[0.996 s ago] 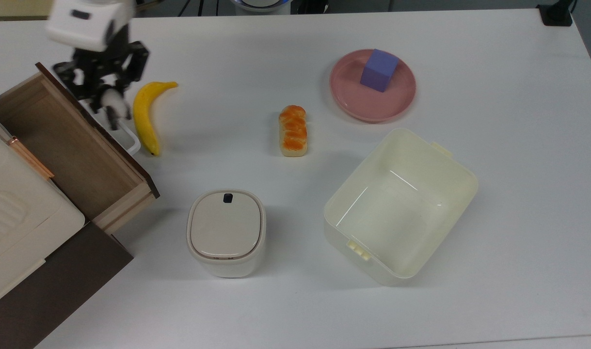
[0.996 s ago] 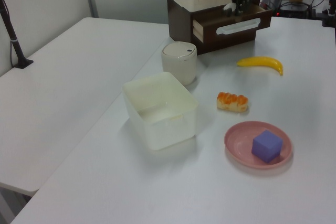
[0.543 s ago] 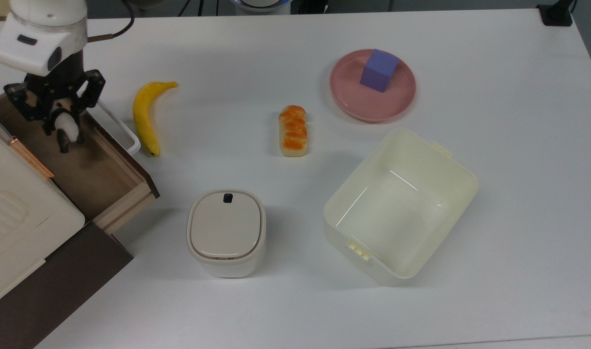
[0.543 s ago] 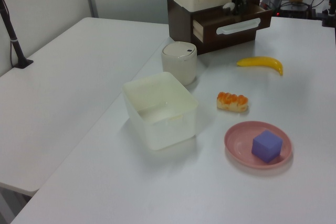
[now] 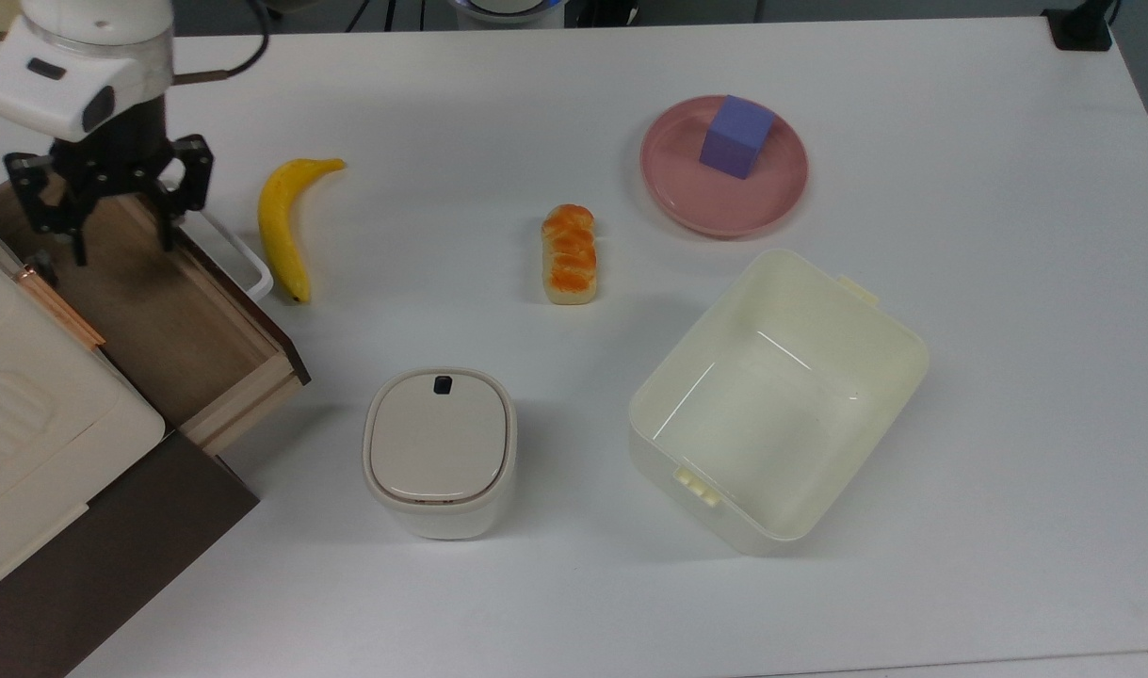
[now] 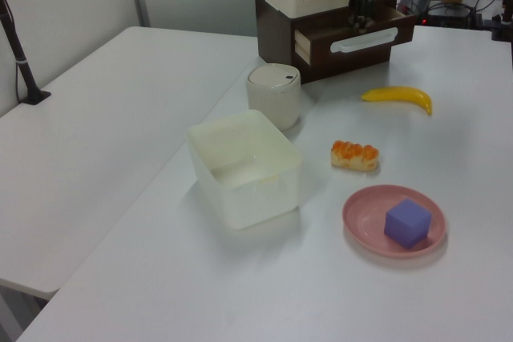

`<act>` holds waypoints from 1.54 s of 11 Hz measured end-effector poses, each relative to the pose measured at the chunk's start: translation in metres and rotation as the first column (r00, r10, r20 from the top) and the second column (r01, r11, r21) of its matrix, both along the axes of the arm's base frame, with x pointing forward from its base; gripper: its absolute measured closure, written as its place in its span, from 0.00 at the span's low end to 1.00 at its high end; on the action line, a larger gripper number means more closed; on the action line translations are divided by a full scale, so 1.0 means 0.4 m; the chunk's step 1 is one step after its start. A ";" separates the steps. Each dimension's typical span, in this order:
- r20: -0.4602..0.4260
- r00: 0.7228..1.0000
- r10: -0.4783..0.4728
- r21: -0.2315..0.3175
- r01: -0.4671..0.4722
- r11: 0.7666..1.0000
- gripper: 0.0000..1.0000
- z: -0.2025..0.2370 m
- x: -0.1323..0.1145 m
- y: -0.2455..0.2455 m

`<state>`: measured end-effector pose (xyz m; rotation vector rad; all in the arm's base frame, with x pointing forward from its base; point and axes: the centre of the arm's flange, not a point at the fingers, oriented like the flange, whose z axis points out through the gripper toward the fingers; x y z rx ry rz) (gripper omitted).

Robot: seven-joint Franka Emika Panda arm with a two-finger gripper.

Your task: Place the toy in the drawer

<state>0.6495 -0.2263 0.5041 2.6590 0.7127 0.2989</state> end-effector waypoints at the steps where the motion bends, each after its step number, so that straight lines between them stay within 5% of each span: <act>1: 0.028 0.999 -0.037 0.030 0.036 0.999 0.30 0.008 0.014 0.047; 3: 0.067 0.989 -0.133 0.113 0.125 0.986 0.30 0.015 0.041 0.165; 6: 0.001 0.959 -0.284 0.206 0.277 0.938 0.09 0.008 0.041 0.312; 11: -0.180 0.872 -0.455 0.219 0.486 0.846 0.00 0.044 -0.034 0.553; 14: -0.265 0.829 -0.493 0.280 0.555 0.783 0.00 0.121 -0.098 0.602; 17: -0.268 0.821 -0.504 0.275 0.567 0.776 0.00 0.206 -0.160 0.600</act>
